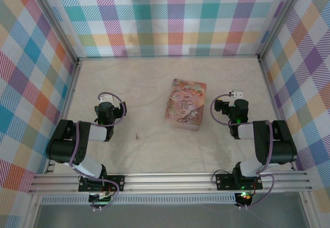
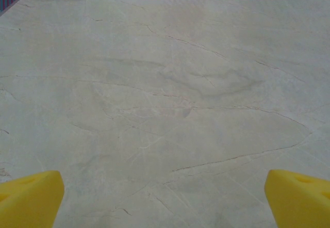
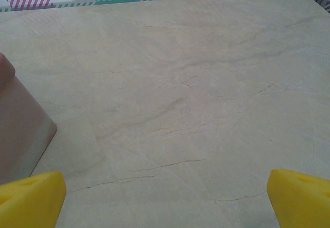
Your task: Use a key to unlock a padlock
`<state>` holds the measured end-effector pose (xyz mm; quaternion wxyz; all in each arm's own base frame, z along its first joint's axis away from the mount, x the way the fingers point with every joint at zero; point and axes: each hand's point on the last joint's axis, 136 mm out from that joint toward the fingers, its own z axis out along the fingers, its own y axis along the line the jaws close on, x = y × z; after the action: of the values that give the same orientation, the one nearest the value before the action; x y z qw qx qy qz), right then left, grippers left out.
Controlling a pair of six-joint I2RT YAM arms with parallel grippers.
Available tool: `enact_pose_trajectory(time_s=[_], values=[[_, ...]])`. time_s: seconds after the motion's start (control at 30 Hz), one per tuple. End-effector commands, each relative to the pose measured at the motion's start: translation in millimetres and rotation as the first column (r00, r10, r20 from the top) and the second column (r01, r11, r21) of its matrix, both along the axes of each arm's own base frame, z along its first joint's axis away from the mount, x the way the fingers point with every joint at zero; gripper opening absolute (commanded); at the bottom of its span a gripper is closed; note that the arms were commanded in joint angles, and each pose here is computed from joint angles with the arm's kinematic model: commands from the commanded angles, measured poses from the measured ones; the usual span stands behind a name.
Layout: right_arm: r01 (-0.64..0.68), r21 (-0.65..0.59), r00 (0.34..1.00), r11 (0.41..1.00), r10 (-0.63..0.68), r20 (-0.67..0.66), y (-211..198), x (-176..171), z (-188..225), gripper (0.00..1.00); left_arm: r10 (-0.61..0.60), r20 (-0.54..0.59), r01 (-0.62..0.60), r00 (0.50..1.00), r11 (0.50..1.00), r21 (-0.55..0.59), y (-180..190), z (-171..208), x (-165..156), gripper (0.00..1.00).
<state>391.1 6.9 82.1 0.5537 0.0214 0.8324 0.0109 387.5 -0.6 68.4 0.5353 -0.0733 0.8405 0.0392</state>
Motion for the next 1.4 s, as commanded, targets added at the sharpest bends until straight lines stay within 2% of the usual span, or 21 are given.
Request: enact_pose_trajectory(time_s=[0.0,0.33,0.47,0.57,0.67,0.8,0.9,1.0,1.1,1.17,1.3,1.37], values=[[-0.018,0.007,0.999,1.0,0.018,0.035,4.0,6.0,11.2,1.0,-0.009,0.039,0.009,0.999,1.0,0.0,1.0,12.7,7.4,1.0],[-0.014,0.007,0.999,1.0,0.013,0.041,2.7,5.7,12.8,1.0,0.003,0.033,-0.002,0.999,1.0,-0.005,3.7,16.1,7.8,1.0],[-0.018,0.004,1.0,1.0,0.018,0.013,3.4,4.2,30.8,1.0,0.02,0.002,-0.02,1.0,1.0,0.001,6.4,29.6,9.9,1.0],[-0.007,0.01,1.0,1.0,0.007,-0.003,1.8,0.0,49.3,1.0,0.08,-0.02,-0.08,0.997,0.997,0.013,15.8,46.9,12.0,1.0],[0.012,0.06,1.0,0.998,-0.012,-0.001,2.0,-3.4,71.2,1.0,0.122,0.022,-0.122,0.992,0.992,-0.014,20.6,78.9,13.4,1.0],[0.088,0.204,0.996,0.975,-0.079,-0.052,1.2,-10.5,92.7,1.0,0.12,0.077,-0.109,0.99,0.984,-0.138,14.9,125.9,19.2,1.0],[0.149,0.348,0.985,0.926,-0.107,-0.138,6.2,-17.0,104.3,1.0,0.174,0.052,-0.145,0.983,0.925,-0.352,13.9,141.9,19.1,1.0],[0.279,0.454,0.949,0.846,-0.17,-0.266,3.7,-31.4,94.4,1.0,0.119,-0.001,-0.102,0.993,0.851,-0.515,-0.9,143.0,22.1,1.0],[0.191,0.528,0.971,0.827,-0.08,-0.226,20.8,-34.6,98.2,1.0,0.014,-0.055,-0.044,0.998,0.803,-0.594,-23.6,135.6,22.9,1.0],[0.107,0.572,0.978,0.813,0.017,-0.208,37.7,-37.1,104.6,1.0,-0.035,-0.095,-0.033,0.995,0.773,-0.634,-35.3,128.2,20.6,0.96],[0.097,0.618,0.947,0.78,0.119,-0.299,56.2,-41.1,95.0,0.96,-0.173,-0.183,-0.003,0.968,0.721,-0.693,-71.2,110.7,8.3,0.9],[0.096,0.634,0.933,0.767,0.153,-0.327,62.9,-38.9,88.9,0.92,-0.234,-0.22,0.018,0.947,0.723,-0.691,-90.6,102.9,-1.6,0.88]])
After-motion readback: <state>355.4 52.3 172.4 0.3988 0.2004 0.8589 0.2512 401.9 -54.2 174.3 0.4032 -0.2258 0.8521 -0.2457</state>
